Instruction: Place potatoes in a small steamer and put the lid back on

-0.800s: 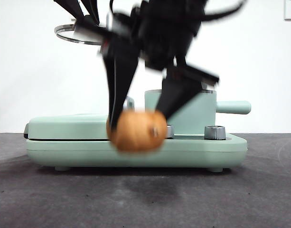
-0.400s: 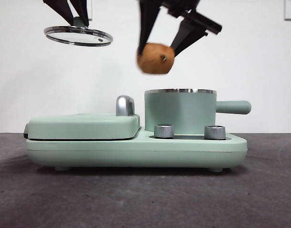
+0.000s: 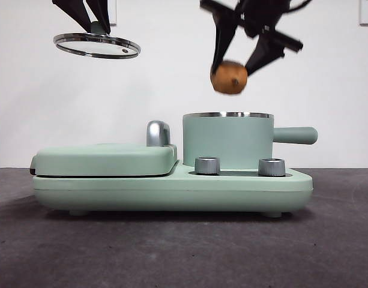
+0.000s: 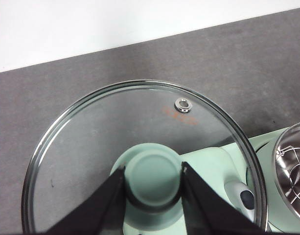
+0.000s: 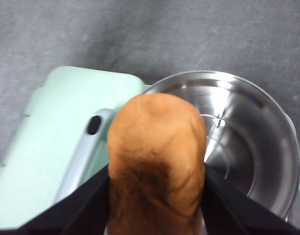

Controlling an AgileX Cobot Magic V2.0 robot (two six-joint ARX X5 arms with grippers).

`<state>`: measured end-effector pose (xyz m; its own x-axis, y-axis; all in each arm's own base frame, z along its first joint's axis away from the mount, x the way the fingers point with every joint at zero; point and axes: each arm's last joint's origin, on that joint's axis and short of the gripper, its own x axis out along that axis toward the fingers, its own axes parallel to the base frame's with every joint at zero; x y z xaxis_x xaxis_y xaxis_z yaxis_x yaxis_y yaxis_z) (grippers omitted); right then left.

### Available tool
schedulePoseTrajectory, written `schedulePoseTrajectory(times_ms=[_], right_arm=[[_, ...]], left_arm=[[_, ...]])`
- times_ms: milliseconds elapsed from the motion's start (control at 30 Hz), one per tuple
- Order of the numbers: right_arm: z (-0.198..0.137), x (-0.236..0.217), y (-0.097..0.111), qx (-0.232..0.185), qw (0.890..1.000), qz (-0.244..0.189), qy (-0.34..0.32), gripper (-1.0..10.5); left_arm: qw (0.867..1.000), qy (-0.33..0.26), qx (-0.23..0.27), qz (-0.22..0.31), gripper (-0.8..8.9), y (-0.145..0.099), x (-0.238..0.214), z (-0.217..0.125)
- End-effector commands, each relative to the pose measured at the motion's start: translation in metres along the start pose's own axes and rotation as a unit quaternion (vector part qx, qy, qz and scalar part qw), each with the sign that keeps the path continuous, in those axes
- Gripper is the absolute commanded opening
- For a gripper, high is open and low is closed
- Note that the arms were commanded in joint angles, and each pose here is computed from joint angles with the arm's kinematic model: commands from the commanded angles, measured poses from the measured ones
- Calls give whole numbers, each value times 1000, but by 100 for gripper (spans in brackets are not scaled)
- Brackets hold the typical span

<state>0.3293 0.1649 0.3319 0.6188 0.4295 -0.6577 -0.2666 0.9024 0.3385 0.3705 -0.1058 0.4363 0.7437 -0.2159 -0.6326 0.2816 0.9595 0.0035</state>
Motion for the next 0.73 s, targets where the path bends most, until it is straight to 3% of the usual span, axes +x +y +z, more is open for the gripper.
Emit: schedulePoseTrajectory(times_ms=[33,400,733], right_arm=[[3,17,-4,-5,1000,7,6,160],[-6,67,-22,-20,999,-1,44,160],[-11,76,-25,-38,997,-8,63,169]], left_arm=[[999,-35,1,-3,9,-2,-12,9],[1000,-31,1,-3,9,-2,-12,9],[1000,-30,1,-3,9,-2,-12,9]])
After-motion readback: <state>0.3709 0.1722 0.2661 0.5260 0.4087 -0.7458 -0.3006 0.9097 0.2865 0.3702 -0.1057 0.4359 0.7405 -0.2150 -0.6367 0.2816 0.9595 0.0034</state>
